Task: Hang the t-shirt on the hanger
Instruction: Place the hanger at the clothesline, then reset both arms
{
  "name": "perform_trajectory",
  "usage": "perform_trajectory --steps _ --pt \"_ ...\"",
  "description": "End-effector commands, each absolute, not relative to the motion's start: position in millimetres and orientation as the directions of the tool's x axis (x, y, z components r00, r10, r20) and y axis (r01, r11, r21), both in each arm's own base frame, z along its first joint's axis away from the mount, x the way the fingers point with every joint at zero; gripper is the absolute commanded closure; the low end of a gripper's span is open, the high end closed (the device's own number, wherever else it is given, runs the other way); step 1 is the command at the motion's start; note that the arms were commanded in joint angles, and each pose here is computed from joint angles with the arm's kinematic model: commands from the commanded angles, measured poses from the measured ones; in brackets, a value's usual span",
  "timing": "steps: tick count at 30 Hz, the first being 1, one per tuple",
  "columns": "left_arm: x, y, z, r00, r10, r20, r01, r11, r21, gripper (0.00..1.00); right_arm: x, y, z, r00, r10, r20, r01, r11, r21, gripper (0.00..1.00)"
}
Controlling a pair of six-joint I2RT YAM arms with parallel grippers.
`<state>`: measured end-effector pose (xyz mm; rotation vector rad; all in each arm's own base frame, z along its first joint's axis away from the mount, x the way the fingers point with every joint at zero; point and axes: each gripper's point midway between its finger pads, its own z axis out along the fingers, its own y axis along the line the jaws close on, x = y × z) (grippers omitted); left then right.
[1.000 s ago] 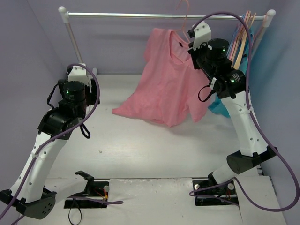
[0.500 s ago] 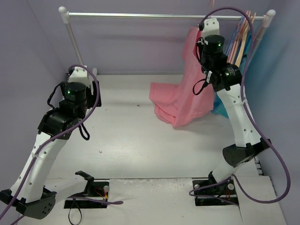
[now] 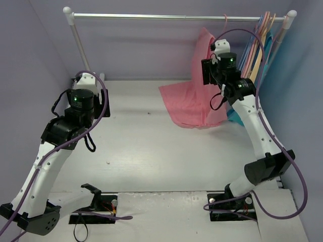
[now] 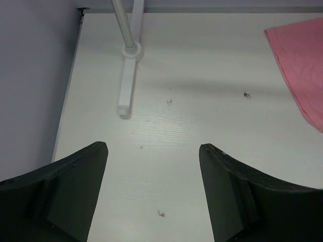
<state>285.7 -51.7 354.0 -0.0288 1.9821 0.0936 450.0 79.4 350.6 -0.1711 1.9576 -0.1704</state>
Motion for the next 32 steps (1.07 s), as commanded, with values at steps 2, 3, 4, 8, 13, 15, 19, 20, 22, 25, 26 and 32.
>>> perform_trajectory --steps 2,3,4,8,13,15,19,20,22,25,26,32 --pt "281 -47 376 -0.356 -0.003 -0.934 -0.081 0.996 0.028 0.26 415 100 447 -0.073 -0.093 -0.993 -0.157 0.984 -0.08 0.28" --pt "278 -45 378 -0.357 -0.002 -0.934 -0.081 0.996 0.029 0.26 410 102 443 -0.068 -0.099 -0.993 -0.182 0.98 -0.085 0.23" --pt "277 -44 379 -0.355 -0.002 -0.935 -0.082 0.996 0.029 0.26 405 103 451 -0.036 -0.09 -0.995 -0.19 0.978 -0.082 0.22" --pt "266 -38 384 -0.346 -0.006 -0.938 -0.088 0.996 0.026 0.26 365 102 475 0.058 -0.076 -0.995 -0.252 0.964 -0.088 0.16" --pt "246 -27 390 -0.329 -0.017 -0.944 -0.101 0.995 0.018 0.26 326 101 468 0.069 -0.018 -0.997 -0.296 0.954 -0.038 0.0" --pt "236 -22 390 -0.33 -0.019 -0.944 -0.103 0.994 0.016 0.26 320 94 457 0.034 0.021 -0.999 -0.261 0.965 0.011 0.0" --pt "221 -13 378 -0.352 -0.006 -0.936 -0.114 0.993 0.036 0.26 298 71 435 -0.009 0.154 -0.988 -0.144 0.978 0.154 0.0" --pt "214 -10 374 -0.361 -0.003 -0.932 -0.113 0.993 0.04 0.26 294 68 432 -0.006 0.169 -0.986 -0.132 0.977 0.168 0.0" --pt "207 -8 370 -0.37 -0.005 -0.929 -0.112 0.993 0.039 0.26 278 64 438 0.038 0.178 -0.983 -0.144 0.975 0.171 0.0" --pt "197 -6 360 -0.383 -0.01 -0.924 -0.103 0.994 0.032 0.26 267 58 435 0.065 0.194 -0.979 -0.137 0.973 0.184 0.0" --pt "193 -6 358 -0.385 -0.011 -0.923 -0.097 0.995 0.028 0.26 266 57 431 0.066 0.19 -0.98 -0.132 0.975 0.18 0.0" --pt "186 -8 351 -0.404 -0.015 -0.915 -0.074 0.997 0.017 0.26 252 48 439 0.113 0.176 -0.978 -0.121 0.979 0.162 0.0"
